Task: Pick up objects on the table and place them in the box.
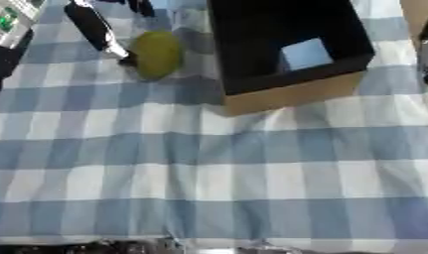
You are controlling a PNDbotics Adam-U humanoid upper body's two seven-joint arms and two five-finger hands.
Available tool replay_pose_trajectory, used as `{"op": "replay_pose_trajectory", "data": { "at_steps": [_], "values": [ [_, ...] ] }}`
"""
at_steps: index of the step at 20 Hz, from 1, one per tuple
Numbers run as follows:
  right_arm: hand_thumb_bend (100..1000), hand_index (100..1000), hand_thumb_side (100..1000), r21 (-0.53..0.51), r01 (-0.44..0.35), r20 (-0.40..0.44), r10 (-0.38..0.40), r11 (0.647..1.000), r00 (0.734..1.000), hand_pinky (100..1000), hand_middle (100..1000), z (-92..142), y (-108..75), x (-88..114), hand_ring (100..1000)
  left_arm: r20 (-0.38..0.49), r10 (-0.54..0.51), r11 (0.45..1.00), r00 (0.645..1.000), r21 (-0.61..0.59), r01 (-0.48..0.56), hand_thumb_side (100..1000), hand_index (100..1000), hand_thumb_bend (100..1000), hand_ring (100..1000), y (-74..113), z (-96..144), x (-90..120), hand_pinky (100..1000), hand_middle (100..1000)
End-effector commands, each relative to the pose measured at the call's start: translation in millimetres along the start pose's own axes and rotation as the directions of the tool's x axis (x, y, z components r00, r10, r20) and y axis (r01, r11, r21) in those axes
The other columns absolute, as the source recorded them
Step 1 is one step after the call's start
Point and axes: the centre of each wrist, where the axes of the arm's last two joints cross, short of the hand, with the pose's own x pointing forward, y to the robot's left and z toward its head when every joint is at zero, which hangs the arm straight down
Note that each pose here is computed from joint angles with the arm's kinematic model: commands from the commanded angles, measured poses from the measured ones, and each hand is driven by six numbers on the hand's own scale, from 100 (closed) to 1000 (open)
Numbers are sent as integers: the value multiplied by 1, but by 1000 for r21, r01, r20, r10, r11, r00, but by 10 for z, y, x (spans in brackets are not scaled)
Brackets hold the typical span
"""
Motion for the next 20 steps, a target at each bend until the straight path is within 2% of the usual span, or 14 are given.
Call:
{"op": "replay_pose_trajectory", "data": {
  "at_steps": [1,6,10,12,15,18,19,20],
  "values": [
    [100,893,470,-4,-15,22,15,1000,1000,900,565,-56,-70,20,1000,1,-9,1000,1000,6,9,496,884,662,847,107,58,5,871,785],
    [100,893,470,-2,-5,25,5,1000,1000,900,563,-60,-59,26,1000,-37,-8,1000,999,-24,8,502,890,687,847,20,-30,-21,870,788],
    [100,893,470,-5,-1,24,1,1000,1000,901,562,-57,-55,26,1000,-87,-16,999,996,-40,12,517,871,644,824,-108,-129,-82,852,766],
    [100,893,470,-5,2,24,-1,1000,1000,901,562,-56,-52,27,1000,-103,-19,999,995,-28,16,525,838,554,793,-151,-164,-99,830,729],
    [100,893,470,-4,3,20,-3,1000,1000,901,561,-53,-48,28,1000,-102,3,1000,995,10,-2,518,780,366,747,-176,-194,-95,788,671],
    [100,893,470,-5,2,16,-2,1000,1000,901,561,-47,-49,26,1000,-83,32,999,996,39,-29,462,748,207,723,-153,-189,-69,765,642],
    [100,893,470,-6,2,14,-2,1000,1000,901,561,-45,-49,25,1000,-77,37,999,996,42,-34,399,740,141,718,-141,-181,-58,762,639],
    [100,893,472,-6,1,12,-1,1000,1000,901,561,-42,-49,24,1000,-70,42,998,997,47,-38,377,732,100,712,-123,-167,-48,758,633]
  ]
}}
